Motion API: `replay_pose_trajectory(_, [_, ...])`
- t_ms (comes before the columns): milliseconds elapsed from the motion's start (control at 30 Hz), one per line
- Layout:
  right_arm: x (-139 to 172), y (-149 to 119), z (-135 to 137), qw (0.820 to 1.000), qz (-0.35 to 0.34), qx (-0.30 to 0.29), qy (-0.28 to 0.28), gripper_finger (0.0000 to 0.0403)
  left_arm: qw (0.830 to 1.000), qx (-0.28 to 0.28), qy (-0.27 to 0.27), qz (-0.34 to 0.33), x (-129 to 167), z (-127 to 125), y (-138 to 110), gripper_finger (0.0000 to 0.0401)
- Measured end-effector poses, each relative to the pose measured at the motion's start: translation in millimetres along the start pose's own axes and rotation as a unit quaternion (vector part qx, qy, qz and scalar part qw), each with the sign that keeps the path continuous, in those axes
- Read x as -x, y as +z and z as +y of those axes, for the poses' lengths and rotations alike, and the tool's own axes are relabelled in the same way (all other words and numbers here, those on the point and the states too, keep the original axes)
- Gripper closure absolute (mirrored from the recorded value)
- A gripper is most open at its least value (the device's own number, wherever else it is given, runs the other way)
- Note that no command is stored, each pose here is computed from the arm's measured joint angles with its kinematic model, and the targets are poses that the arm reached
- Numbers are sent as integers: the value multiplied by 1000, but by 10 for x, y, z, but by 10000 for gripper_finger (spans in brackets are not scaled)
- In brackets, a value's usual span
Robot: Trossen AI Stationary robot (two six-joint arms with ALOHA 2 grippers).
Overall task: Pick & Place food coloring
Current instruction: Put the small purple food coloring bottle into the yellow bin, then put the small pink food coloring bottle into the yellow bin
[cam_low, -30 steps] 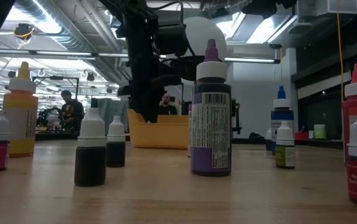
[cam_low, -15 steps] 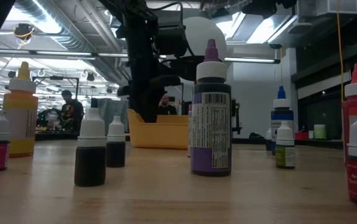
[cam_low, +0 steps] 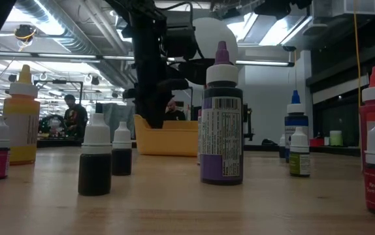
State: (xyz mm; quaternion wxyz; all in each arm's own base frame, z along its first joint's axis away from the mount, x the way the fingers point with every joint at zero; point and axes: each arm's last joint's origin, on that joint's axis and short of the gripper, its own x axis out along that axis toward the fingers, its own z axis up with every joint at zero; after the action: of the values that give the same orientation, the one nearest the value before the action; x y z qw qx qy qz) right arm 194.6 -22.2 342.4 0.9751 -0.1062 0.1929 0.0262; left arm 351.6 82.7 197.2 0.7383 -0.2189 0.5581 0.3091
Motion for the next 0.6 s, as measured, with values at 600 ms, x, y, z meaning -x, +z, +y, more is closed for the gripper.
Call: replay_pose_trajectory(600, [-2, 0, 0, 1000, -1, 0, 0, 162, 993, -64, -57, -86, 1607, -181, -653, 321])
